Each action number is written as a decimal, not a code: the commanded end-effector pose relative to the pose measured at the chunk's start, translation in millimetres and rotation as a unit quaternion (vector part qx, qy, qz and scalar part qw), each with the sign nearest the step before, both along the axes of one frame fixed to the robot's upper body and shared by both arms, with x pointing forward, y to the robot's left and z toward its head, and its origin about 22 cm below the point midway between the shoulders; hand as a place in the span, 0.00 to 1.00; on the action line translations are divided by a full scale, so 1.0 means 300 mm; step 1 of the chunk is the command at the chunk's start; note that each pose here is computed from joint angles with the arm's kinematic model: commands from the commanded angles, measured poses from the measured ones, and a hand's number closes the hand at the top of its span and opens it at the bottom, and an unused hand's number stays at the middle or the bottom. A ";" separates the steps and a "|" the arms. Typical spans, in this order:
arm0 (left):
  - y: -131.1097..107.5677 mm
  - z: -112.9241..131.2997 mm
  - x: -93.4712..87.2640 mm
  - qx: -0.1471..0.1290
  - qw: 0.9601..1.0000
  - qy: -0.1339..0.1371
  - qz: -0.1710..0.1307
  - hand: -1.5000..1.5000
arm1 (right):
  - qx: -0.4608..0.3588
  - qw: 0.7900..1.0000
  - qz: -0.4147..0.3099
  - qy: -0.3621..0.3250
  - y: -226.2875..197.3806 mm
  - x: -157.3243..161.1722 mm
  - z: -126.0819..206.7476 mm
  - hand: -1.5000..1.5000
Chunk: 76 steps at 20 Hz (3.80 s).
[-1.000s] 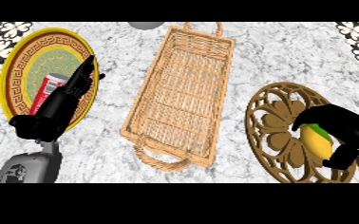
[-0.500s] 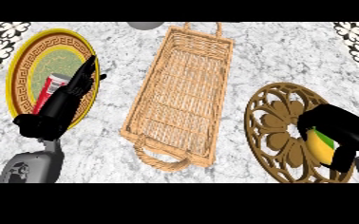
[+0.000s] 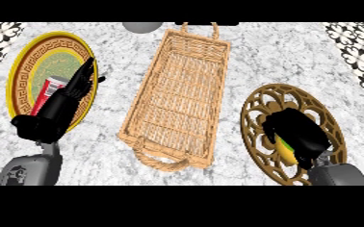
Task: Pick the lemon from the placemat and place it in the basket
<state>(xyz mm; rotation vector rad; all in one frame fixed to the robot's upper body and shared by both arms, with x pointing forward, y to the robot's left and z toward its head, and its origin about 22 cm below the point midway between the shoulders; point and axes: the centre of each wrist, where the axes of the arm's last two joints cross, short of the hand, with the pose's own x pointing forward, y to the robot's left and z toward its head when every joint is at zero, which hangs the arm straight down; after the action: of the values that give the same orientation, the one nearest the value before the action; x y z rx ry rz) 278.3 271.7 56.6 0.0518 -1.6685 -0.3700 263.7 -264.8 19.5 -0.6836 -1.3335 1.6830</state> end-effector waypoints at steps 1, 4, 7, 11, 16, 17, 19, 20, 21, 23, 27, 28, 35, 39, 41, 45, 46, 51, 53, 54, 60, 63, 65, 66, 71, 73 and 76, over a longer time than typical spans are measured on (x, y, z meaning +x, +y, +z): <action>0.007 0.015 0.003 0.002 1.000 -0.007 0.006 0.50 | 0.116 0.991 -0.054 0.029 0.281 -0.060 -0.070 1.00; 0.000 -0.006 -0.004 -0.002 1.000 0.001 0.005 0.50 | 0.143 0.987 -0.070 0.033 0.314 -0.086 -0.049 1.00; -0.003 -0.006 -0.003 -0.005 1.000 0.001 0.002 0.50 | 0.200 0.976 -0.083 0.005 0.346 -0.105 0.010 1.00; 0.000 -0.023 -0.006 -0.002 1.000 0.014 0.000 0.50 | 0.311 0.945 -0.087 -0.055 0.429 -0.152 0.107 1.00; 0.001 -0.006 0.005 0.000 1.000 0.006 0.002 0.50 | 0.410 0.900 -0.123 -0.081 0.533 -0.260 0.200 1.00; -0.010 -0.005 0.001 -0.001 1.000 0.002 0.002 0.50 | 0.422 0.893 -0.134 -0.083 0.553 -0.276 0.216 1.00; -0.012 -0.006 0.000 -0.001 1.000 0.005 -0.004 0.50 | 0.437 0.882 -0.151 -0.090 0.589 -0.308 0.257 1.00; 0.001 -0.016 -0.008 0.002 1.000 0.010 0.001 0.50 | 0.445 0.876 -0.165 -0.086 0.602 -0.340 0.264 1.00; -0.003 -0.004 -0.003 0.007 1.000 0.007 -0.001 0.50 | 0.448 0.873 -0.169 -0.094 0.616 -0.348 0.280 1.00; 0.019 -0.005 0.004 0.007 1.000 0.004 0.006 0.50 | 0.447 0.866 -0.197 -0.107 0.643 -0.372 0.302 1.00; -0.008 -0.013 0.003 0.004 1.000 0.007 -0.005 0.50 | 0.432 0.863 -0.222 -0.140 0.690 -0.399 0.349 1.00; 0.008 -0.017 -0.008 0.005 1.000 0.007 -0.004 0.50 | 0.428 0.859 -0.237 -0.151 0.696 -0.384 0.355 1.00; -0.013 0.001 0.011 0.001 1.000 -0.001 -0.008 0.50 | 0.427 0.827 -0.303 -0.206 0.755 -0.355 0.429 1.00; -0.032 0.024 0.024 0.003 1.000 -0.018 -0.025 0.50 | 0.434 0.798 -0.336 -0.248 0.774 -0.260 0.495 1.00; -0.054 0.028 0.036 0.011 0.999 -0.012 -0.031 0.50 | 0.441 0.784 -0.352 -0.260 0.780 -0.219 0.536 1.00; -0.051 0.040 0.036 -0.001 0.999 -0.015 -0.032 0.50 | 0.434 0.757 -0.390 -0.294 0.798 -0.134 0.603 1.00; -0.046 0.011 0.037 -0.001 1.000 -0.005 -0.030 0.50 | 0.433 0.756 -0.391 -0.297 0.809 -0.129 0.631 1.00; -0.078 0.029 0.016 -0.002 0.999 -0.017 -0.031 0.50 | 0.413 0.749 -0.432 -0.285 0.828 -0.033 0.689 1.00; -0.073 0.010 0.033 0.001 0.999 -0.007 -0.039 0.50 | 0.405 0.756 -0.432 -0.278 0.861 0.009 0.681 1.00; -0.075 0.028 0.051 0.000 0.999 -0.012 -0.030 0.50 | 0.409 0.757 -0.432 -0.271 0.863 0.005 0.687 1.00; -0.051 0.021 0.030 0.009 1.000 -0.016 -0.024 0.50 | 0.409 0.757 -0.433 -0.268 0.838 0.074 0.606 1.00; -0.062 0.017 0.031 0.001 1.000 -0.013 -0.024 0.50 | 0.395 0.759 -0.426 -0.295 0.875 0.082 0.578 1.00; -0.059 -0.006 0.023 0.008 1.000 -0.007 -0.010 0.50 | 0.394 0.755 -0.423 -0.310 0.862 0.093 0.538 1.00; -0.067 0.011 0.001 0.003 1.000 -0.010 -0.014 0.50 | 0.383 0.756 -0.438 -0.300 0.831 0.134 0.566 1.00; -0.031 -0.029 -0.020 0.004 1.000 -0.021 -0.012 0.50 | 0.430 0.707 -0.438 -0.351 0.785 0.166 0.557 1.00; -0.048 0.005 -0.001 0.003 1.000 -0.019 -0.017 0.50 | 0.457 0.696 -0.437 -0.339 0.752 0.155 0.523 0.00; -0.031 -0.009 -0.001 -0.001 1.000 -0.009 -0.014 0.50 | 0.431 0.712 -0.432 -0.348 0.783 0.175 0.540 0.00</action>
<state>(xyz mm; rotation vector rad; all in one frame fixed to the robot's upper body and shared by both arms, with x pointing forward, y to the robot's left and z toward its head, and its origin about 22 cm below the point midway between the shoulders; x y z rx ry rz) 279.3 258.3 56.8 0.0333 -1.6938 -0.3934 316.4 -35.3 175.6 -1.1971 -1.7550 0.0877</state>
